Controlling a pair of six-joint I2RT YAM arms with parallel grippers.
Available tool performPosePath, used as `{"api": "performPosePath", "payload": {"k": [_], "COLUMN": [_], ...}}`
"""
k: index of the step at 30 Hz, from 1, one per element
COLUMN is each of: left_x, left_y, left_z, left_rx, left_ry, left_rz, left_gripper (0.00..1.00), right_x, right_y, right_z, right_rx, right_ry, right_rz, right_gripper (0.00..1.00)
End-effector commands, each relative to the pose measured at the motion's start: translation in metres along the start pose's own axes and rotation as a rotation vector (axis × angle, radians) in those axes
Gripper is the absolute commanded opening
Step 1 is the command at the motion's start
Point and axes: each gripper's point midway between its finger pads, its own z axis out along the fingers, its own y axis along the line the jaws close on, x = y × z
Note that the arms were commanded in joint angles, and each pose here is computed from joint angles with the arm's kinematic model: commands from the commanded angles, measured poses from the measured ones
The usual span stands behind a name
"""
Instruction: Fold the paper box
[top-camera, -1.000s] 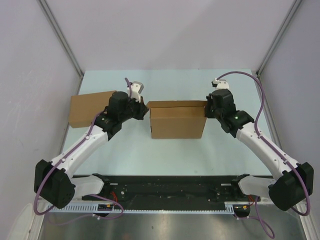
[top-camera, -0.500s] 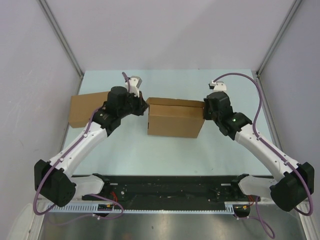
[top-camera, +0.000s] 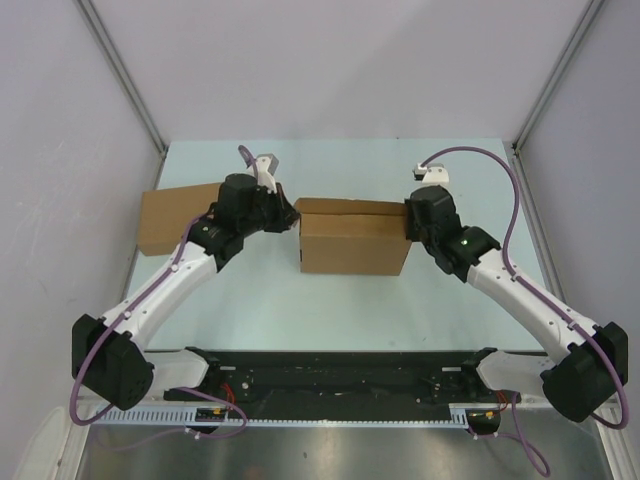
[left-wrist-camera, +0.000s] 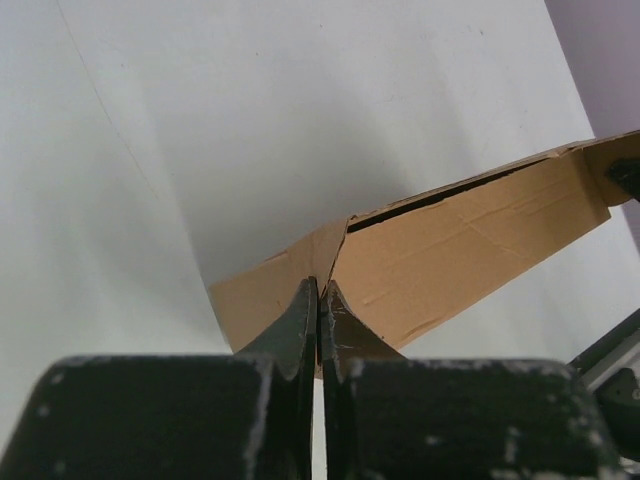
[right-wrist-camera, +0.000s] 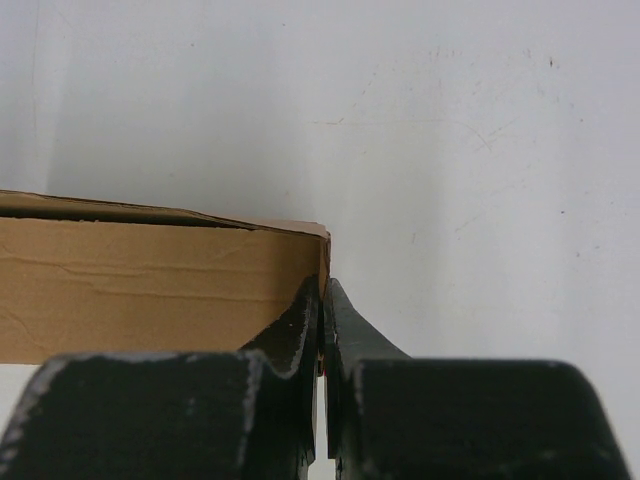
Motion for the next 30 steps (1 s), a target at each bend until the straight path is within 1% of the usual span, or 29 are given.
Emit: {"api": "performPosePath", "payload": {"k": [1, 11, 18, 26, 30], "left_x": [-0.011, -0.008, 0.004, -0.006, -0.004], "left_y": [-0.021, -0.029, -0.034, -0.041, -0.037], "left_z": [-0.002, 0.003, 0.011, 0.009, 0.012], "left_rx": [0.089, 0.135, 0.154, 0.176, 0.158], "left_ry": [-0.034, 0.017, 0.084, 0.063, 0.059], "left_rz": [-0.119, -0.216, -0.322, -0.352, -0.347], "left_gripper": [0.00, 0.00, 0.00, 0.00, 0.00], "right_x": [0.006, 0.013, 0.016, 0.019, 0.020], "right_y": [0.002, 0.003, 0.004, 0.002, 0.003], "right_z": [0.001, 0.001, 0.002, 0.003, 0.002], "right_rx": [0.017, 0.037, 0.035, 0.038, 0.034], "right_ry": [0.009, 0.016, 0.020, 0.020, 0.020], "right_rz": [-0.058, -0.097, -0.105, -0.112, -0.113], "right_gripper": [0.00, 0.00, 0.00, 0.00, 0.00]}}
